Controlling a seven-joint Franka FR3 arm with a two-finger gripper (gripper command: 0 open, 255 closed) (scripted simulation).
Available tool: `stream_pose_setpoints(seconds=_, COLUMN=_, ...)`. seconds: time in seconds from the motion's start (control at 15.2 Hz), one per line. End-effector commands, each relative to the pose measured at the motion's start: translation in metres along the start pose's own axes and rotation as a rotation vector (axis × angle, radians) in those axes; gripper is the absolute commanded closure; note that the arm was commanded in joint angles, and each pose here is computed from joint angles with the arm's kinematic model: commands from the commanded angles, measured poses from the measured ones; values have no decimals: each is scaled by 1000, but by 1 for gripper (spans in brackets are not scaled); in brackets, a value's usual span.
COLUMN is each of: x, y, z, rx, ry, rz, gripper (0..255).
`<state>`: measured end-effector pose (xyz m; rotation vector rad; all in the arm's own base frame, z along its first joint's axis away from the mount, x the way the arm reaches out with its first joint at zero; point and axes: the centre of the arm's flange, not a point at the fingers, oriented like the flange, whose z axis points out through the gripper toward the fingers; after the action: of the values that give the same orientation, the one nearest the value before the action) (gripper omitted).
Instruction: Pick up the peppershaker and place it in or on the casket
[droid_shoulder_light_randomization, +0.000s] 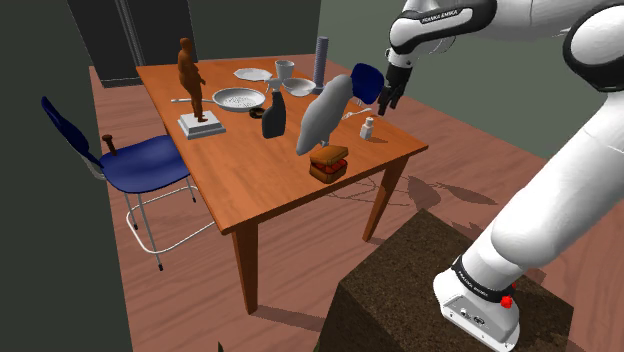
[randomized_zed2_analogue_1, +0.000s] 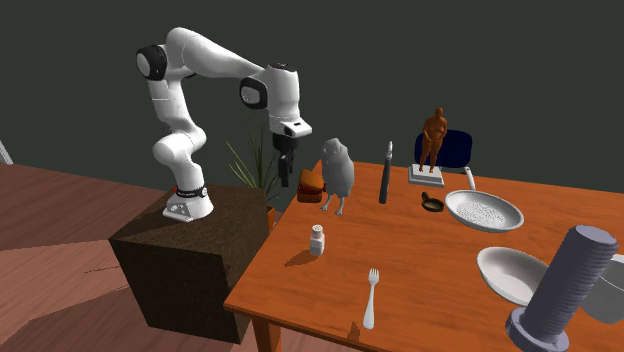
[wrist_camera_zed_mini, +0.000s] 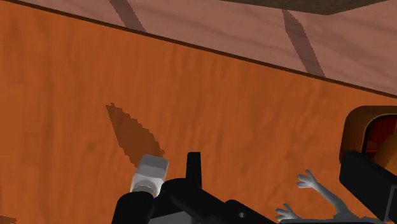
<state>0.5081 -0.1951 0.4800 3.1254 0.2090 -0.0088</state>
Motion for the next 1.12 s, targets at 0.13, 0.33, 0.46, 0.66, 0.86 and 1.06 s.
stream_pose_setpoints(seconds=0.13, x=33, y=36, z=31, rx=13, ry=-26, rz=-11, gripper=0)
stream_pose_setpoints(seconds=0.33, x=56, y=63, z=53, rx=22, ry=-45, rz=-19, gripper=0)
stream_pose_setpoints(seconds=0.46, x=72, y=81, z=68, rx=29, ry=-58, rz=-24, gripper=0)
stream_pose_setpoints(seconds=0.66, x=95, y=108, z=92, rx=38, ry=-77, rz=-32, gripper=0)
stream_pose_setpoints(seconds=0.86, x=101, y=116, z=110, rx=42, ry=-83, rz=-34, gripper=0)
stream_pose_setpoints(seconds=1.06, x=100, y=115, z=126, rx=42, ry=-83, rz=-34, gripper=0)
